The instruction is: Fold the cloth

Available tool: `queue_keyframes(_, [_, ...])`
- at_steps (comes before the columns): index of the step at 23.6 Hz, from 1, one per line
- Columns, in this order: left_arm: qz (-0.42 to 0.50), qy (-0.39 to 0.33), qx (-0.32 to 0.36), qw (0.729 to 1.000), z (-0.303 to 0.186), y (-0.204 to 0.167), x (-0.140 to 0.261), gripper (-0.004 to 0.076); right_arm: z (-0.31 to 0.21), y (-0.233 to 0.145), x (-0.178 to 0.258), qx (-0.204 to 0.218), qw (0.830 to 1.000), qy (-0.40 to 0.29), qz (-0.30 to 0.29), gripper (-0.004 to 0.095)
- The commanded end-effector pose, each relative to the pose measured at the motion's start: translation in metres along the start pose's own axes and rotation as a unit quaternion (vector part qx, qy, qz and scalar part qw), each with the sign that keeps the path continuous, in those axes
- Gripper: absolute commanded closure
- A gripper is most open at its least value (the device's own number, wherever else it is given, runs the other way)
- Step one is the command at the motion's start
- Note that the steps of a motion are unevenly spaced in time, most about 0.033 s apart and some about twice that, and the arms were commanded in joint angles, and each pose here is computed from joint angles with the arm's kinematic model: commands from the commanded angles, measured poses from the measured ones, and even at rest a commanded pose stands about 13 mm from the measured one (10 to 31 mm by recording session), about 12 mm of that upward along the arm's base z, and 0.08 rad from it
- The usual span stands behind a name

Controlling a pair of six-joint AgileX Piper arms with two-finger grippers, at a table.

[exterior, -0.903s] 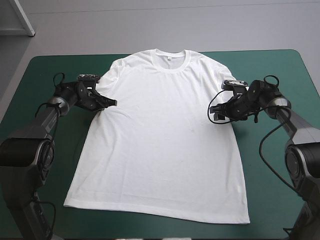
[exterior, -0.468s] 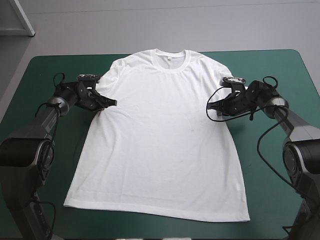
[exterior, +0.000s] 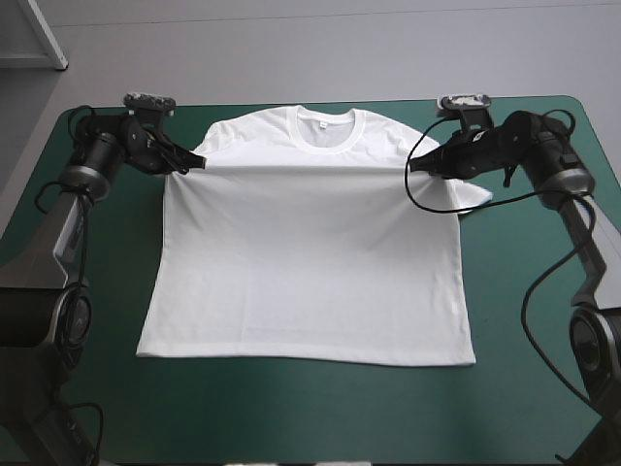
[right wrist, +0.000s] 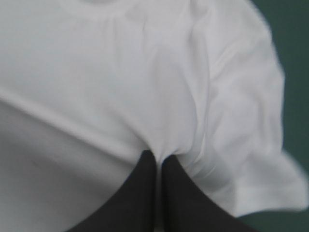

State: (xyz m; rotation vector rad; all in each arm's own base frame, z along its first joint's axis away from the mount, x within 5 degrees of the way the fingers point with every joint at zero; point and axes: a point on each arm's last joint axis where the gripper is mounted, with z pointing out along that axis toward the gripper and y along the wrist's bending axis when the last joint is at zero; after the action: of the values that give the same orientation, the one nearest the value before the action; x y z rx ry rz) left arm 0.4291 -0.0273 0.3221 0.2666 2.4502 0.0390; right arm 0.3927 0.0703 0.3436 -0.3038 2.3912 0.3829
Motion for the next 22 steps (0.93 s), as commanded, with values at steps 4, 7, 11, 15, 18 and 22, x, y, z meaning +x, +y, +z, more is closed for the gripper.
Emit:
queue_keyframes(4, [0.02,-0.149,-0.06,0.987,-0.133,0.013,-0.049,0.0703,-0.123,0.03,-0.045,0.018,0.982,-0.18,-0.052,0.0925])
queue_keyframes(7, [0.016,-0.197,-0.068,0.978,-0.18,0.015,-0.058,0.0703,-0.162,0.042,-0.056,0.017,0.969,-0.236,-0.066,0.0925])
queue_keyframes(11, [0.013,-0.265,-0.076,0.961,-0.253,0.014,-0.058,0.0703,-0.216,0.061,-0.065,0.0,0.946,-0.313,-0.08,0.0925])
queue_keyframes(15, [0.015,-0.312,-0.068,0.947,-0.293,0.011,-0.053,0.0703,-0.241,0.068,-0.073,-0.002,0.928,-0.361,-0.092,0.0925])
queue_keyframes(18, [0.012,-0.345,-0.049,0.937,-0.28,0.008,-0.067,0.0703,-0.23,0.061,-0.085,0.013,0.913,-0.398,-0.092,0.0925])
queue_keyframes(22, [0.014,-0.386,-0.025,0.922,-0.248,0.007,-0.089,0.0703,-0.195,0.046,-0.105,0.032,0.899,-0.429,-0.087,0.0925])
